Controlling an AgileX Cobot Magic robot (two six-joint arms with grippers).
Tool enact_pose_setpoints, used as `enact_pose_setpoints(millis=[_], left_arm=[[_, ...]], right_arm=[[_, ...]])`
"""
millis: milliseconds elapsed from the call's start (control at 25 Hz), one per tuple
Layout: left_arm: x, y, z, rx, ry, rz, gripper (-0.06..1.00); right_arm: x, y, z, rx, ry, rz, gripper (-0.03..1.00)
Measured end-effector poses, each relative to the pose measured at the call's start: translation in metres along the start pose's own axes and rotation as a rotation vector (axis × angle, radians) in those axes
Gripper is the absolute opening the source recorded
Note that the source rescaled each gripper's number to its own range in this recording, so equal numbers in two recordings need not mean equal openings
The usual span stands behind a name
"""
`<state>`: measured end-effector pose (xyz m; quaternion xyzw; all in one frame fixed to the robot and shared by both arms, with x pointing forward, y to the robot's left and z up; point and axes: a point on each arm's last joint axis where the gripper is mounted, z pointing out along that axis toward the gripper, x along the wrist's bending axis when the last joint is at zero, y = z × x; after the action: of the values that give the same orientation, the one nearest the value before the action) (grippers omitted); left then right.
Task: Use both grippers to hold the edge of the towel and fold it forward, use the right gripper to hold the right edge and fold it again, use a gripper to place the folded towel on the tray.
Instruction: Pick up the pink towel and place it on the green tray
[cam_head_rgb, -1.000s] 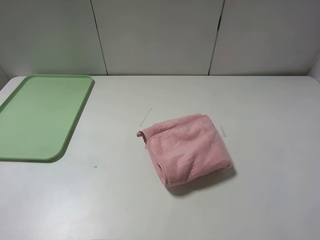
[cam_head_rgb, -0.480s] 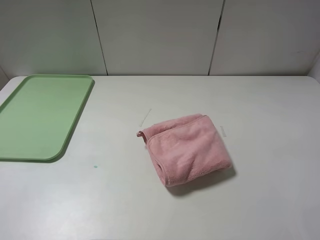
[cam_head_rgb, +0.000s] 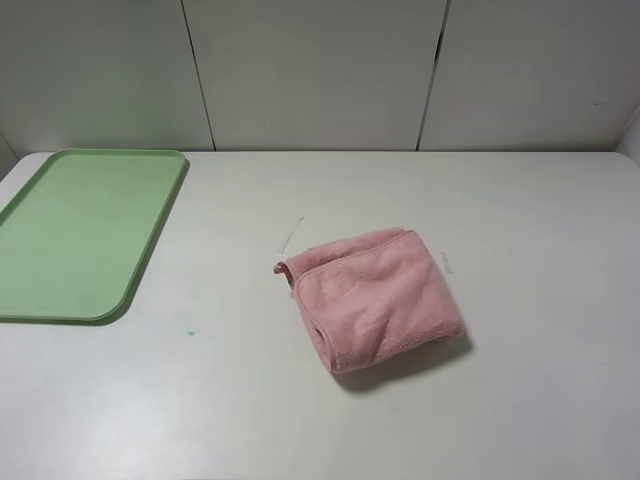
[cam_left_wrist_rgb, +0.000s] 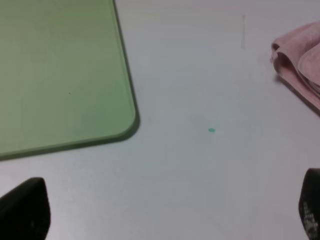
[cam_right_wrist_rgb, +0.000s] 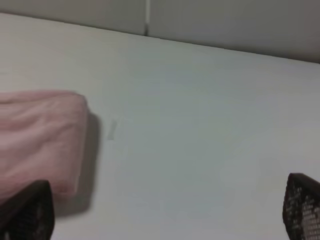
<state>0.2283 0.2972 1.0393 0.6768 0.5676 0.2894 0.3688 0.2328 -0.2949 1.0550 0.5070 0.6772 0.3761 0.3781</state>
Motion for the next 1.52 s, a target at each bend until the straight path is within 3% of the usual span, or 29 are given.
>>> enact_pose_setpoints(millis=[1520], left_arm=[[0.0000, 0.0000, 0.0000, 0.000, 0.000, 0.000, 1.00]], right_arm=[[0.0002, 0.0005, 0.0000, -0.006, 0.002, -0.004, 1.00]])
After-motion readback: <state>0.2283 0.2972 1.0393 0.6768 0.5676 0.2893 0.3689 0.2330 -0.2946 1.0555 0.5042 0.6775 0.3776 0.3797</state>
